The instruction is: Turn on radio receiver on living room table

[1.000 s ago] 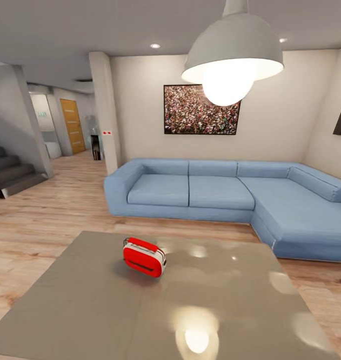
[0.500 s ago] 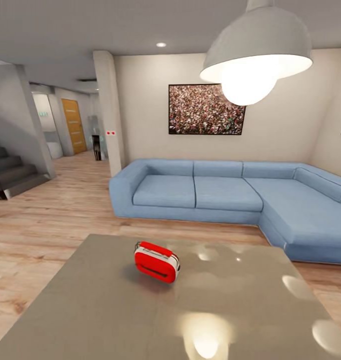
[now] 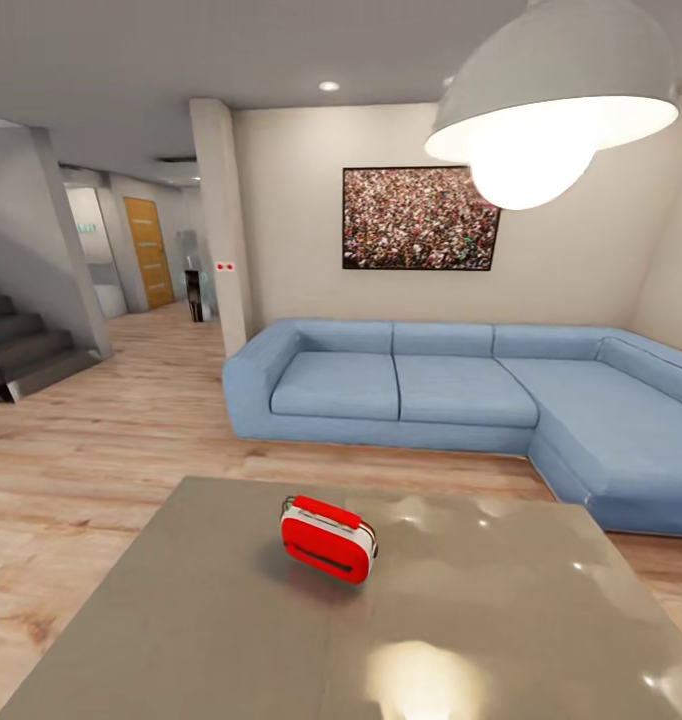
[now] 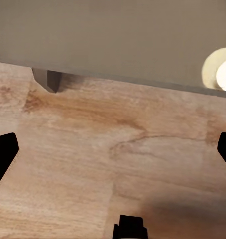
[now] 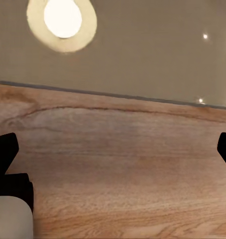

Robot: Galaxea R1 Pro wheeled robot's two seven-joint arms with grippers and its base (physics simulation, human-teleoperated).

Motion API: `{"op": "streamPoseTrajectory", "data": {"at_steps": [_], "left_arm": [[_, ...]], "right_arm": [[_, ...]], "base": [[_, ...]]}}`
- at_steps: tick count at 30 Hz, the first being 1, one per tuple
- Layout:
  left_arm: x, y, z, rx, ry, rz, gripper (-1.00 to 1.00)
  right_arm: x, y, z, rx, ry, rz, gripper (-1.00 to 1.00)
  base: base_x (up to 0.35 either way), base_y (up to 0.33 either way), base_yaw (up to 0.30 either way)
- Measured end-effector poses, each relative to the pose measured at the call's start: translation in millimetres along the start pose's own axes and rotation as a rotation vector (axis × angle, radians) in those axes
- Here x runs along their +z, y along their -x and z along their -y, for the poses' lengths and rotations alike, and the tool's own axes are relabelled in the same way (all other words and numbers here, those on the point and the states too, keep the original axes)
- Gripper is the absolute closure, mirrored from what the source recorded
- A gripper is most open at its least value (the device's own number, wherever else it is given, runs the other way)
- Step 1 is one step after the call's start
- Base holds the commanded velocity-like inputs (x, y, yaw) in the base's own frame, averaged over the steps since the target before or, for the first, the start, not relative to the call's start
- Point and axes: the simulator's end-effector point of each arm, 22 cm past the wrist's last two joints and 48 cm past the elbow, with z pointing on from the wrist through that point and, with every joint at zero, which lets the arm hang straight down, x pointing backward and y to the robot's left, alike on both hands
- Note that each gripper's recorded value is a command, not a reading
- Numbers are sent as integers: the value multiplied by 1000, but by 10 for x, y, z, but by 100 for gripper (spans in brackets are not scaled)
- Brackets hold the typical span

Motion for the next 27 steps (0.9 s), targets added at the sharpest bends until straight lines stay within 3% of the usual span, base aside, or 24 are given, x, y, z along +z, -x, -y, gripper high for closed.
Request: {"op": "streamPoseTrajectory", "data": {"at_steps": [10,20,27], "left_arm": [[-1,-1,14,-1,-2,0,-100],[-1,-1,16,-1,-2,0,-100],[-1,-1,13,1,-1,0,-100]], "right_arm": [[0,-1,0,0,0,0,-100],[0,0,0,0,0,0,-100],[0,0,-1,-1,0,0,-100]], "base": [[66,27,-11],[1,0,-136],[0,-114,-8]]}}
